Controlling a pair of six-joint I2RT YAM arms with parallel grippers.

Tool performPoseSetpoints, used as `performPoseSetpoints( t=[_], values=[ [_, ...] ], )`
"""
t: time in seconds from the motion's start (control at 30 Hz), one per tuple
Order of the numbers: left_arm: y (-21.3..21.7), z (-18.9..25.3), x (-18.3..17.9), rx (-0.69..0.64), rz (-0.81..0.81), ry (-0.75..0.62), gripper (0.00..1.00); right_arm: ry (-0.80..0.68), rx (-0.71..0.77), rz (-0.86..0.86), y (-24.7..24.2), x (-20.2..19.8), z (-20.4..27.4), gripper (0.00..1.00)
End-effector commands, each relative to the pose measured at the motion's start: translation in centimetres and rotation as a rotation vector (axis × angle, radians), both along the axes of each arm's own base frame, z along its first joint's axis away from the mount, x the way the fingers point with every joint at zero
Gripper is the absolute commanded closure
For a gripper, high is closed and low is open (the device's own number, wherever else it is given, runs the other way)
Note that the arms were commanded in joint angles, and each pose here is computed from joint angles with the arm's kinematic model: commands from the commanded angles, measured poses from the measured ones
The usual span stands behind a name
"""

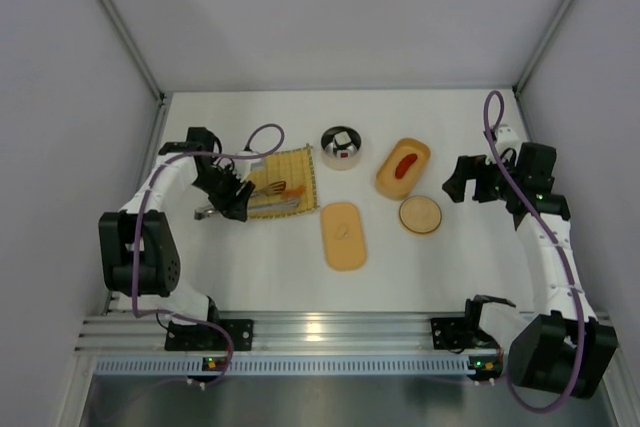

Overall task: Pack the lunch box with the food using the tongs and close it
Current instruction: Pick up the fake food from the plate, then place the fake food in the packing box.

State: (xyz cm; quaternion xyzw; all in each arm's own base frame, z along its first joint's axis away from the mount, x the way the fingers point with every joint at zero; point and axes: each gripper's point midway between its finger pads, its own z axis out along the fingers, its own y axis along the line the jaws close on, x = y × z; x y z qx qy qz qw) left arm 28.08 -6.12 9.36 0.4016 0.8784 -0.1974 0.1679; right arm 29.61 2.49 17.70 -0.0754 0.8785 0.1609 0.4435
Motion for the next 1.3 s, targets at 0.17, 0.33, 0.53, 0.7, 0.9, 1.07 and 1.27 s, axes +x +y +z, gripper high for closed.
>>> performPoseSetpoints(
  t=[0.17,0.33,0.53,0.7,0.9,1.07,1.27],
  values=[
    [-0.6,0.2,2.8,-0.045,0.039,-0.049,0.44,-0.084,-0.006,0.005,-0.4,1.5,2.6,0.01],
    [-0.7,0.5,3.4,-0.046,0.051,-0.065,0.49,-0.084,-0.005,0.006,-0.4,1.5,2.7,0.01],
    [-0.9,2.6,3.5,-0.059,0.041,-0.101,0.75,-0.085,-0.004,0.011,-0.4,1.6,2.6,0.0],
    [-3.7,6.9,3.2,-0.102,0.003,-0.181,0.86,-0.09,0.006,0.012,-0.2,1.6,2.8,0.01],
    [-11.0,9.9,3.0,-0.142,-0.062,-0.22,0.89,-0.089,0.008,0.013,-0.2,1.7,2.8,0.01],
    [-16.8,9.6,3.5,-0.164,-0.108,-0.207,0.89,-0.095,0.001,0.012,-0.3,1.5,3.0,0.01],
    [-21.7,8.6,4.8,-0.147,-0.21,-0.198,0.86,-0.092,-0.003,0.013,-0.3,1.2,2.7,0.01]
  ],
)
